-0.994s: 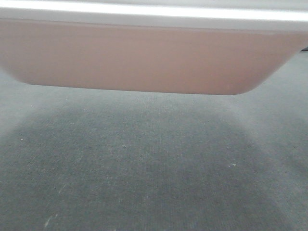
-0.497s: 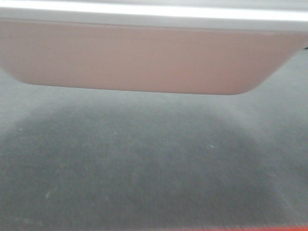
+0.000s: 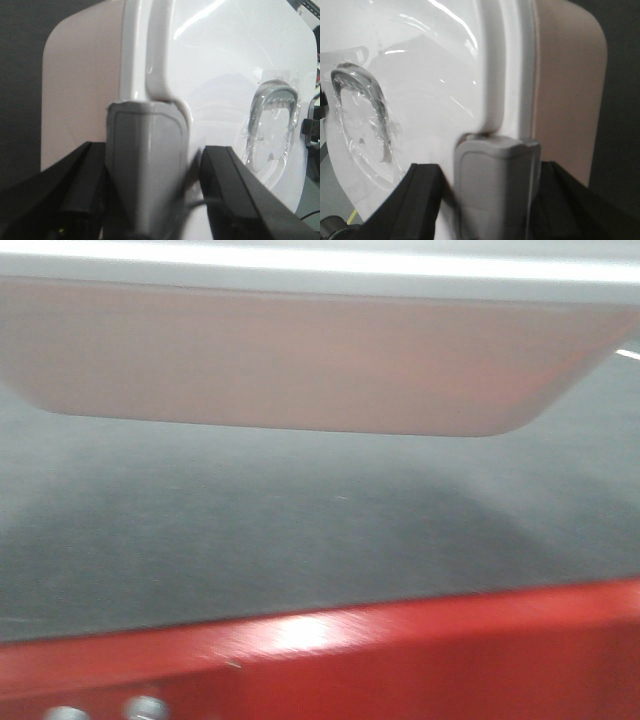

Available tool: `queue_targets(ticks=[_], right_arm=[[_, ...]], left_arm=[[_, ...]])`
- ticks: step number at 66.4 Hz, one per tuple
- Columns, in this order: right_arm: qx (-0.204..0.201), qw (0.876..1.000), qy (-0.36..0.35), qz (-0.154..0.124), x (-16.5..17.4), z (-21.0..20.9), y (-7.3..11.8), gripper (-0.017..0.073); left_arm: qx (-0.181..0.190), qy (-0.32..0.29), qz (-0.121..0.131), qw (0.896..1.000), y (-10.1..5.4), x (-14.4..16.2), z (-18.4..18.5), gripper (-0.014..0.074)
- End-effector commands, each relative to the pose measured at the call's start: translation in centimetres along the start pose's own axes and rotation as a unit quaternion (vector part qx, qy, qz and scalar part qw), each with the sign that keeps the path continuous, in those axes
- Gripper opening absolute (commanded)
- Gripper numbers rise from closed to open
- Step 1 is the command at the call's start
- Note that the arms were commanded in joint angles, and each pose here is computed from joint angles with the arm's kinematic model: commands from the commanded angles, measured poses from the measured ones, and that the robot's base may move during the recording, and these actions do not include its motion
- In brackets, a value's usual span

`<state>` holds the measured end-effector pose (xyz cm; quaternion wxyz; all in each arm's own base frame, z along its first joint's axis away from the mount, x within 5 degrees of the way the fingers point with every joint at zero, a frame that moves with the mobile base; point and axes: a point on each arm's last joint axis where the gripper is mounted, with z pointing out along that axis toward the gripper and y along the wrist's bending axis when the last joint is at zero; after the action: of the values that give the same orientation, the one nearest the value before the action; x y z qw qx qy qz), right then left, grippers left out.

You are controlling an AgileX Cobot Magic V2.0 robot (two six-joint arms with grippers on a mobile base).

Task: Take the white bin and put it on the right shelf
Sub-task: 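Hold the bin raised with both grippers while the base turns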

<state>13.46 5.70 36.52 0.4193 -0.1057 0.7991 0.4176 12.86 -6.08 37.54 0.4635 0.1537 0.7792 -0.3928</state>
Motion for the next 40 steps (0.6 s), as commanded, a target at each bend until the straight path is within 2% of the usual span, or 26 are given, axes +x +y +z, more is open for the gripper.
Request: queue_targets(ticks=[1, 40], right_arm=[[-0.120, 0.992, -0.022, 0.011, -0.71, -0.66, 3.08, 0.0360], [-0.120, 0.992, -0.022, 0.011, -0.71, -0.66, 3.08, 0.0360]], left_arm=[[0.137, 0.003, -0.007, 0.991, -3.43, -0.44, -0.76, 0.0242], [0.138, 0.003, -0.007, 0.990, -3.49, -0.42, -0.80, 0.0242]])
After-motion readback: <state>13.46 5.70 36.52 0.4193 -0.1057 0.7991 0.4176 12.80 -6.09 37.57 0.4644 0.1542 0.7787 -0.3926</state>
